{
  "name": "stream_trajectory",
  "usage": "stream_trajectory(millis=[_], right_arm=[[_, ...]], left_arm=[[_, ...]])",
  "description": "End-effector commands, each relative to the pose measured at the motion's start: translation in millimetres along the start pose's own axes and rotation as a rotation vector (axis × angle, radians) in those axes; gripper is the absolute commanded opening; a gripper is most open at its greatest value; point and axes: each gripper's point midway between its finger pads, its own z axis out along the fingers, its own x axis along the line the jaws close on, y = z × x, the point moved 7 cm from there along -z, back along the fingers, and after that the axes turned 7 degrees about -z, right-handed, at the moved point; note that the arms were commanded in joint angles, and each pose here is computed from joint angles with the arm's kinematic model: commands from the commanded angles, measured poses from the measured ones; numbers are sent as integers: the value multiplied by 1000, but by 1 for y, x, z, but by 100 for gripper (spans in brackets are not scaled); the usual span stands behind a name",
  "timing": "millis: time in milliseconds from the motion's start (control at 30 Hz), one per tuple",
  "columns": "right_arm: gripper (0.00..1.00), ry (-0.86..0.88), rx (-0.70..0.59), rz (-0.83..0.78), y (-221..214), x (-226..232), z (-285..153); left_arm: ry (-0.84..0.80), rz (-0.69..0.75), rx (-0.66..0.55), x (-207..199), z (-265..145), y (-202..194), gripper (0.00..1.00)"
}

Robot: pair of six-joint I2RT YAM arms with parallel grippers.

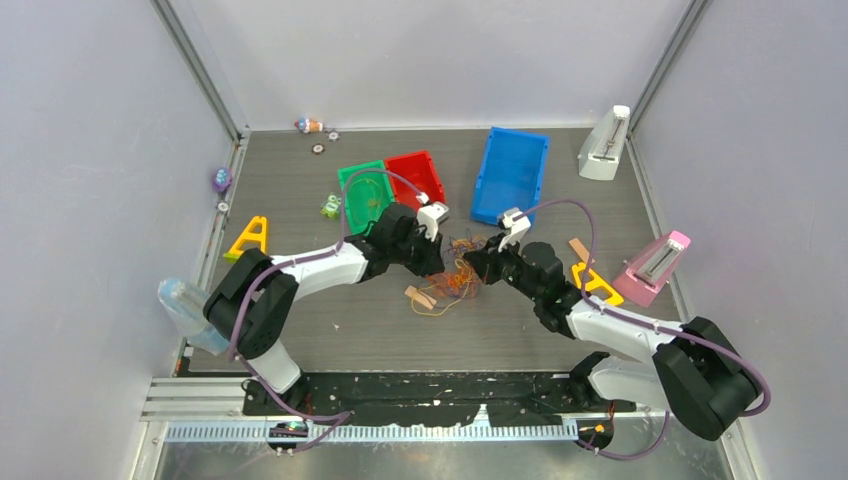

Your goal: Untangle the cables

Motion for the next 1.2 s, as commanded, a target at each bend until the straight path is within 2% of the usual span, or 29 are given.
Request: stream_trajectory(millis=[0,33,133,267,467,567,867,900,1000,1067,1167], right_arm=[[6,-165,-58,12,17,-15,-3],[5,-258,-43,22,14,-24,-6],[5,-367,-44,39,14,-35,-11],[5,-355,-48,37,16,-34,-10],[5,-319,-30,32,14,-30,-6],[5,-302,-31,32,14,-29,-5],[6,-269,-40,38,15,-25,-5],[6,-269,-40,38,14,-25,-5],[5,-282,-44,38,15,-26,-7],[5,-308,-45,41,15,-29,-9],[5,-395,-43,49,14,-37,-13]], left_arm=[[-38,26,-30,-10,-6,13,0],[2,21,-42,-6,-8,14,0],[69,17,-50,0,-11,13,2],[47,24,-33,-2,-10,13,18],[13,27,-6,-4,-6,11,59],[33,5,6,0,2,10,64],[93,-52,149,9,35,5,61],[96,-50,166,8,38,5,57],[99,-50,183,7,40,7,22],[116,-36,147,6,31,10,0],[150,-5,29,6,10,15,0]])
